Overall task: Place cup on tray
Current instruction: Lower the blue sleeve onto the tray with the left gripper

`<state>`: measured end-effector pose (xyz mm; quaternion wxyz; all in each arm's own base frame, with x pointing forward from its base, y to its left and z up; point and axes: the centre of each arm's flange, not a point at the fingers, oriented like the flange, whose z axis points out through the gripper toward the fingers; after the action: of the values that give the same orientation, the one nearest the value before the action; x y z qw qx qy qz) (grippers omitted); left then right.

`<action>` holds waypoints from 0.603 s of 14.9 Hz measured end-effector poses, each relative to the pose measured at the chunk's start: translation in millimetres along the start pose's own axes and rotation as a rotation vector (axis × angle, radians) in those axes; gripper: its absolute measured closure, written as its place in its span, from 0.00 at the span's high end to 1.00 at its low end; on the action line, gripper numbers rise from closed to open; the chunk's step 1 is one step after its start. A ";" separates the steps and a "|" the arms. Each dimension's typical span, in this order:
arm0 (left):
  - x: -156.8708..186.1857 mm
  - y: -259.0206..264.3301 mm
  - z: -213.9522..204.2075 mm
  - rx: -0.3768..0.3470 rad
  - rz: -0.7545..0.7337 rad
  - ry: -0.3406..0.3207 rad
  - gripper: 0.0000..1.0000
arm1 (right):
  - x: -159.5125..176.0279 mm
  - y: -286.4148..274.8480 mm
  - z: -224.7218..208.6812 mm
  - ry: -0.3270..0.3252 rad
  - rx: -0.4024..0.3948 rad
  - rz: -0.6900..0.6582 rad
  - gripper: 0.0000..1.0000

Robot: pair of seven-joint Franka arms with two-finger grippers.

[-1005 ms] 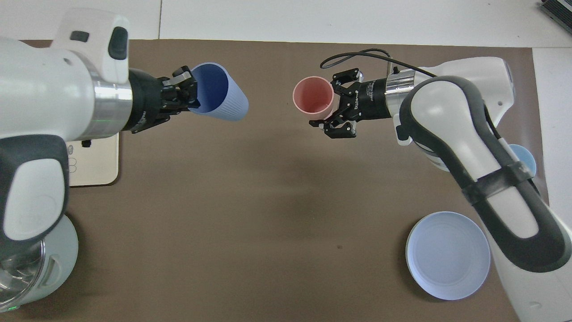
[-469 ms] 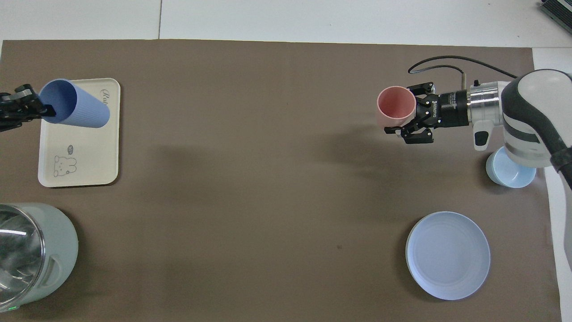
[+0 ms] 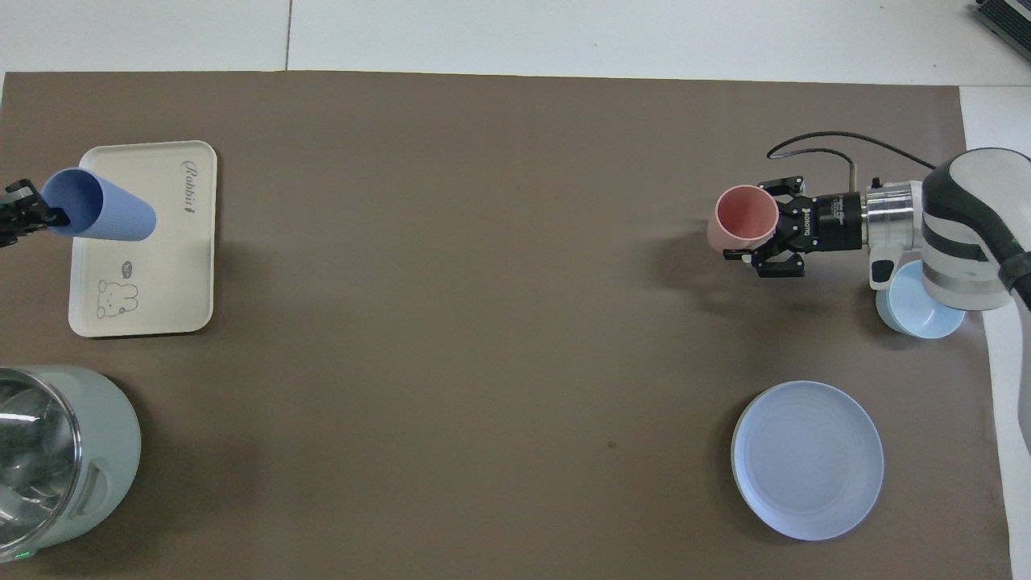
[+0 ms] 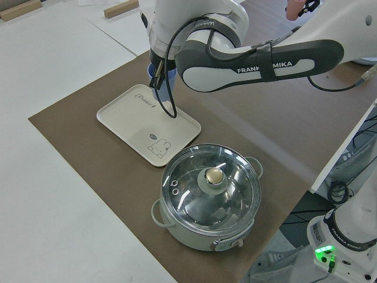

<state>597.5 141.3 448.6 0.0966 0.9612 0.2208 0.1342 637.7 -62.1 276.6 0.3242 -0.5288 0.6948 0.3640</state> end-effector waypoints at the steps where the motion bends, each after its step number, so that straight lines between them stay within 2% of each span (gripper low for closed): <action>1: 0.0 -10.6 8.7 -0.016 -0.007 0.006 0.05 | 4.9 0.8 -2.7 -0.001 0.004 -0.004 0.77; 5: -9.1 -35.7 36.6 -0.039 0.024 0.006 0.05 | 33.0 7.6 -10.5 0.007 0.028 -0.028 0.77; 8: -10.4 -36.9 50.2 -0.035 0.073 0.008 0.06 | 39.0 7.7 -16.0 0.012 0.044 -0.026 0.77; 9: -10.8 -36.7 53.0 -0.035 0.093 0.006 0.10 | 40.3 7.4 -18.3 0.014 0.050 -0.025 0.77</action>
<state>589.4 162.1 387.2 0.1064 0.9681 0.1740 0.1454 620.0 -96.4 253.8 0.3370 -0.5315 0.6993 0.3390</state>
